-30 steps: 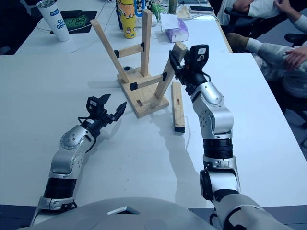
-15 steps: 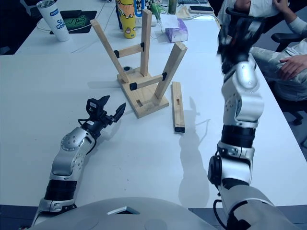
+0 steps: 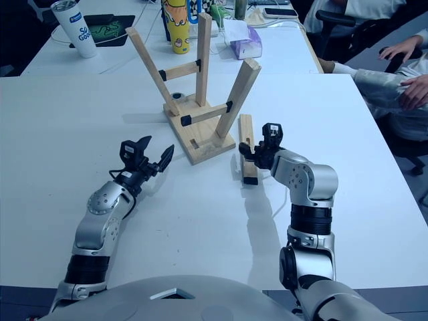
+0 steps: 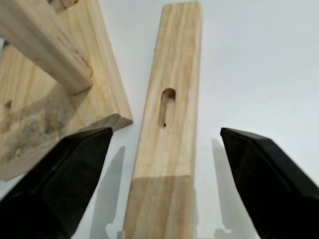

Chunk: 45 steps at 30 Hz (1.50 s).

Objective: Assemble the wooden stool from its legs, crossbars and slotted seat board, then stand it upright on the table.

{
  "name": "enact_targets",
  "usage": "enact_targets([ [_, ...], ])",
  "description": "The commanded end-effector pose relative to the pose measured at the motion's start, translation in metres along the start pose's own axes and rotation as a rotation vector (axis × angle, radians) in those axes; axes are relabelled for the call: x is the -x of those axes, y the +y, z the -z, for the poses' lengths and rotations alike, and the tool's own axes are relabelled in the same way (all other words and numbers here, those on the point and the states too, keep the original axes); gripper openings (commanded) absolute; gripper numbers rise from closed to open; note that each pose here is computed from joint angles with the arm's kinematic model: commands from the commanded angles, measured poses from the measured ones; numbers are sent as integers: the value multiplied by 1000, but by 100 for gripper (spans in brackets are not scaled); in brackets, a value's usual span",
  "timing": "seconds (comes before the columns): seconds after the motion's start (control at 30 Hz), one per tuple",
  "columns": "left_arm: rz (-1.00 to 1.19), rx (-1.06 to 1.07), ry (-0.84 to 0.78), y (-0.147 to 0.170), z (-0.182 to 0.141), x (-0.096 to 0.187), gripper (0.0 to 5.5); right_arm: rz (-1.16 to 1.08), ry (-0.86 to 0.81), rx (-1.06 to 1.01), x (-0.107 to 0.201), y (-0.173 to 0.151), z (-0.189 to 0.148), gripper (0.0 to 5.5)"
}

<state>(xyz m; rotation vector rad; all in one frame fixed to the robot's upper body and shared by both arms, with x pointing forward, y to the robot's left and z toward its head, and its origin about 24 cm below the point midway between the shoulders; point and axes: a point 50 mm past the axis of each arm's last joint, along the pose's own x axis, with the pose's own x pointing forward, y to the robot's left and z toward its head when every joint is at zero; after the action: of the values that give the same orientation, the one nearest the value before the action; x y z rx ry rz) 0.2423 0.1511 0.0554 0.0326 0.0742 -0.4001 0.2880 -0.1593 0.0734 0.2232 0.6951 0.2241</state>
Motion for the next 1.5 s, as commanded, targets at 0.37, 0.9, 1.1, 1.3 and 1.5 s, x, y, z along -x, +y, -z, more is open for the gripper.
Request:
enact_targets([
  [0.37,25,-17,-19,-2,-5,-7,382,205,86,137,-14,-24,29,308],
  [0.9,20,-27,-58,10,-16,-15,382,347,-512,119,1,-43,-84,205],
  [1.1,-39,-7,-169,24,-45,-20,382,294,-967,310,48,-25,-161,205],
  [1.3,-44,147,-340,27,-93,-22,382,-77,-1260,466,95,37,-196,205],
  [1.5,134,468,-405,7,-117,-15,382,-492,-1100,588,97,81,-168,205],
])
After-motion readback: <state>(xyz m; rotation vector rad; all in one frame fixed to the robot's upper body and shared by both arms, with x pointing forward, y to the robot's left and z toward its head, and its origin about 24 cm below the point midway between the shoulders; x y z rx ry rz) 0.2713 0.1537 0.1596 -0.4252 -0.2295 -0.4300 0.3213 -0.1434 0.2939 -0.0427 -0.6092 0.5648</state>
